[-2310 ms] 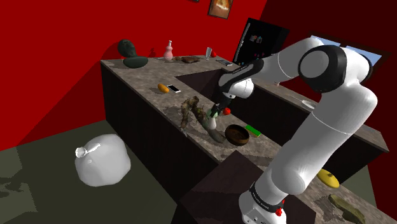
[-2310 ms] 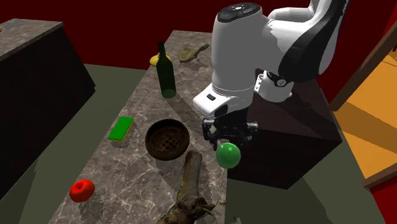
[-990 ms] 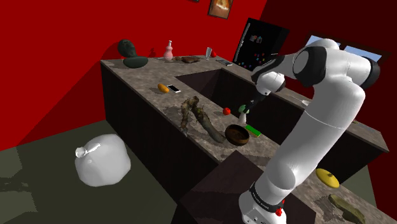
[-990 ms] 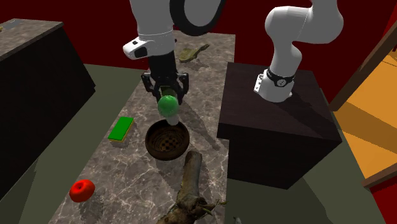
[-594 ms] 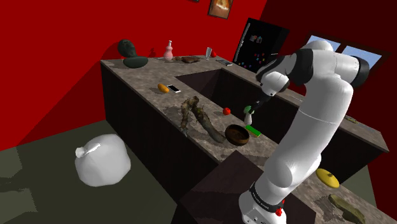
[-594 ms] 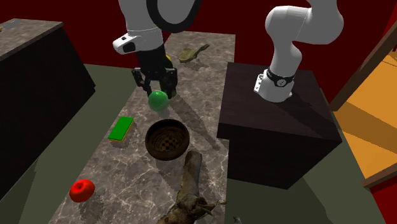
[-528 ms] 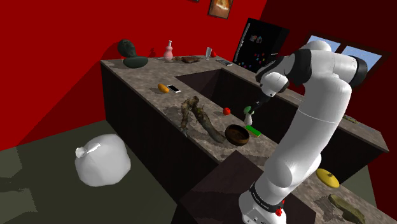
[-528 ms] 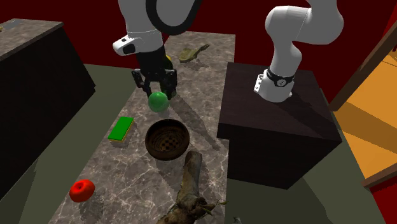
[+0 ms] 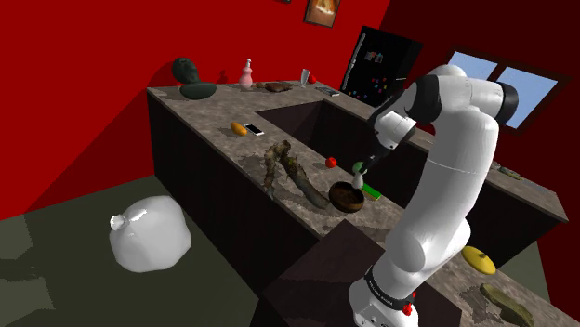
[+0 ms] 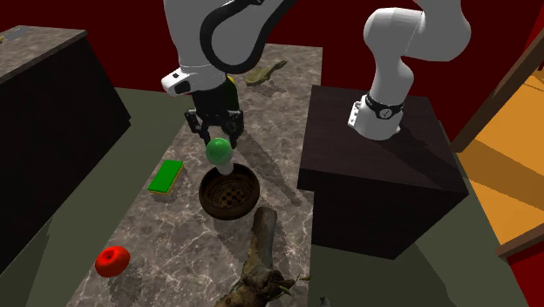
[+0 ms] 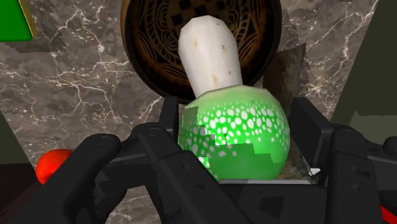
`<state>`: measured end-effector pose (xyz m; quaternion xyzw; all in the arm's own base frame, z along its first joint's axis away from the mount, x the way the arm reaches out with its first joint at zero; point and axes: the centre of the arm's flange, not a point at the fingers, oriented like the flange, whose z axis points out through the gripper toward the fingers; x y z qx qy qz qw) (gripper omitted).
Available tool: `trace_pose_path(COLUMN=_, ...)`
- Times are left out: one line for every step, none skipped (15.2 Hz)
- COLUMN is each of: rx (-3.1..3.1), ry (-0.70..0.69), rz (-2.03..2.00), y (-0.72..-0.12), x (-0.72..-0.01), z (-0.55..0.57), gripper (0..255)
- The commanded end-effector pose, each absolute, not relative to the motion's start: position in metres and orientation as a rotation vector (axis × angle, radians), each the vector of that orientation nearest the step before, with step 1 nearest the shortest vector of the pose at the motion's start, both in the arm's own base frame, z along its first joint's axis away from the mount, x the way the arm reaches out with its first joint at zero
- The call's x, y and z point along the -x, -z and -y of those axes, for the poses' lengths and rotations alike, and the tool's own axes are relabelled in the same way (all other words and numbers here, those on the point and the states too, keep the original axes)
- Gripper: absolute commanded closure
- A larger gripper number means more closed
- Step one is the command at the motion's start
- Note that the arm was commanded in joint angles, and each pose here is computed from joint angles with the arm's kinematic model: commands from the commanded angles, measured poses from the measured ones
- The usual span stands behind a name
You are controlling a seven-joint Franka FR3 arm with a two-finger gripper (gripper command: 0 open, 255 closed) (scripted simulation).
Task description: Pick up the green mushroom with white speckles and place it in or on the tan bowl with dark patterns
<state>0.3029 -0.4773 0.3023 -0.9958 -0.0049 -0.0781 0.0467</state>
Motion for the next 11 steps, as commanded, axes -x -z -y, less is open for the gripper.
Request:
trace_pose_path(rx=3.039, ry=0.239, rz=0.015, y=-0.292, x=-0.302, z=0.476, gripper=255)
trace_pose_path(rx=3.039, ry=0.239, rz=0.015, y=-0.287, x=-0.302, z=0.476, gripper=255)
trace_pose_path(rx=3.039, ry=0.239, rz=0.015, y=-0.282, x=-0.302, z=0.476, gripper=255)
trace_pose_path(rx=3.039, ry=0.239, rz=0.015, y=-0.276, x=-0.302, z=0.476, gripper=255)
trace_pose_path(rx=3.039, ry=0.239, rz=0.015, y=-0.271, x=-0.302, z=0.476, gripper=255)
trace_pose_path(rx=3.039, ry=0.239, rz=0.015, y=-0.266, x=-0.302, z=0.476, gripper=255)
trace_pose_path(rx=3.039, ry=0.239, rz=0.015, y=-0.261, x=-0.302, z=0.476, gripper=255)
trace_pose_path(rx=3.039, ry=0.239, rz=0.015, y=-0.252, x=-0.302, z=0.476, gripper=255)
trace_pose_path(rx=3.039, ry=0.239, rz=0.015, y=-0.252, x=-0.302, z=0.476, gripper=255)
trace_pose_path(rx=3.039, ry=0.239, rz=0.015, y=-0.252, x=-0.302, z=0.476, gripper=255)
trace_pose_path(rx=3.039, ry=0.239, rz=0.015, y=-0.252, x=-0.302, z=0.476, gripper=255)
